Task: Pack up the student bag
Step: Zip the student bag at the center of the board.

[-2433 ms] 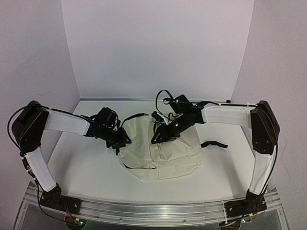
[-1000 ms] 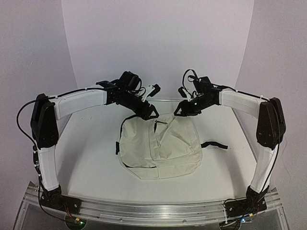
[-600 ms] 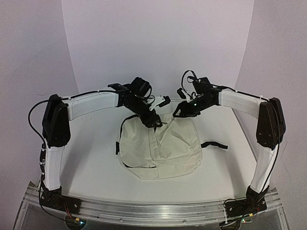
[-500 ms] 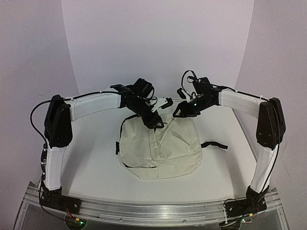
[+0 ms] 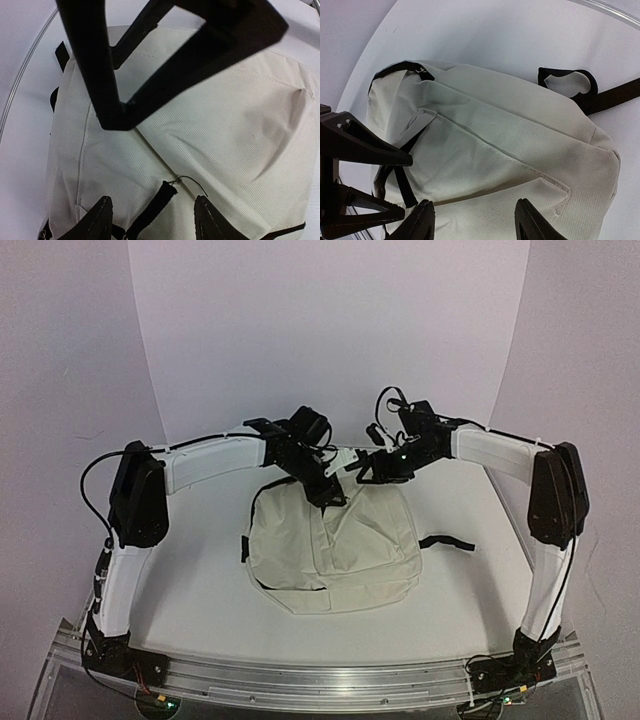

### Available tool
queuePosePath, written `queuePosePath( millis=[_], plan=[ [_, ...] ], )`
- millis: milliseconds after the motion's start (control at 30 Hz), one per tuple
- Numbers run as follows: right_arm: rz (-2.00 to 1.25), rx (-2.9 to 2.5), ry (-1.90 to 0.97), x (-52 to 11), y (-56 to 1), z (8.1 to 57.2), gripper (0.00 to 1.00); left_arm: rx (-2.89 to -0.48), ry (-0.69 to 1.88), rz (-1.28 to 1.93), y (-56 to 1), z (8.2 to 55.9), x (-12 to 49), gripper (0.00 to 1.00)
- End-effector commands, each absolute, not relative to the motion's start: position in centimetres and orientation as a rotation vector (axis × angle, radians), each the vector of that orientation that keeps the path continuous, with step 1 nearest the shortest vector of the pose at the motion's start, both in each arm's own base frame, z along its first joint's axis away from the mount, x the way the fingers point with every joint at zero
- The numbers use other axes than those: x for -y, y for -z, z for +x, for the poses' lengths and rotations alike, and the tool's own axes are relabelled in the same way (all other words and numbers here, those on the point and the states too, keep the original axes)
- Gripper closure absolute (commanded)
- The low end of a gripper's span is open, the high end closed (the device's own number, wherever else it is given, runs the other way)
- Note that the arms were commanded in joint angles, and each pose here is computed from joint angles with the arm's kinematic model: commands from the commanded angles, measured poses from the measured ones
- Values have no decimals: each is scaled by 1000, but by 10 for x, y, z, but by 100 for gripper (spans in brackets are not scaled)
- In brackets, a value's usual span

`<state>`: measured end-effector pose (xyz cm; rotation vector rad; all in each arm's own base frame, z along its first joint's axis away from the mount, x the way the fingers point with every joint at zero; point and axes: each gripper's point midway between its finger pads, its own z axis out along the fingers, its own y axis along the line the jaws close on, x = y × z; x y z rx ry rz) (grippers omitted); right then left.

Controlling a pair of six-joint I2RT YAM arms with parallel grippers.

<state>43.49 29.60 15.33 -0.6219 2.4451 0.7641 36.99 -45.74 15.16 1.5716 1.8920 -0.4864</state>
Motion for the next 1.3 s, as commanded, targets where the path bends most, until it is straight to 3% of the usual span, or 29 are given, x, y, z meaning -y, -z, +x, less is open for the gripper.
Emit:
queuePosePath(
  millis=[0,300,433,700,1000,1267],
  plan=[
    [-614,-2430,-750,-299,-154,449,40,-1825,447,1564,-166,384,466,55],
    [-638,-2422,-735,-306,-142,467,33,-1802,465,1528,-185,380,466,90],
    [-645,-2415,-735,-310,-139,474,32,-1768,492,1470,-202,373,466,99],
    [-648,-2433,-859,-326,-130,471,32,-1749,507,1451,-211,355,462,100],
    [-594,-2535,-700,-309,-82,480,34,-1751,548,1468,-206,330,460,100],
    [-608,-2556,-660,-303,-76,477,35,-1736,591,1479,-191,298,452,100]
  ],
)
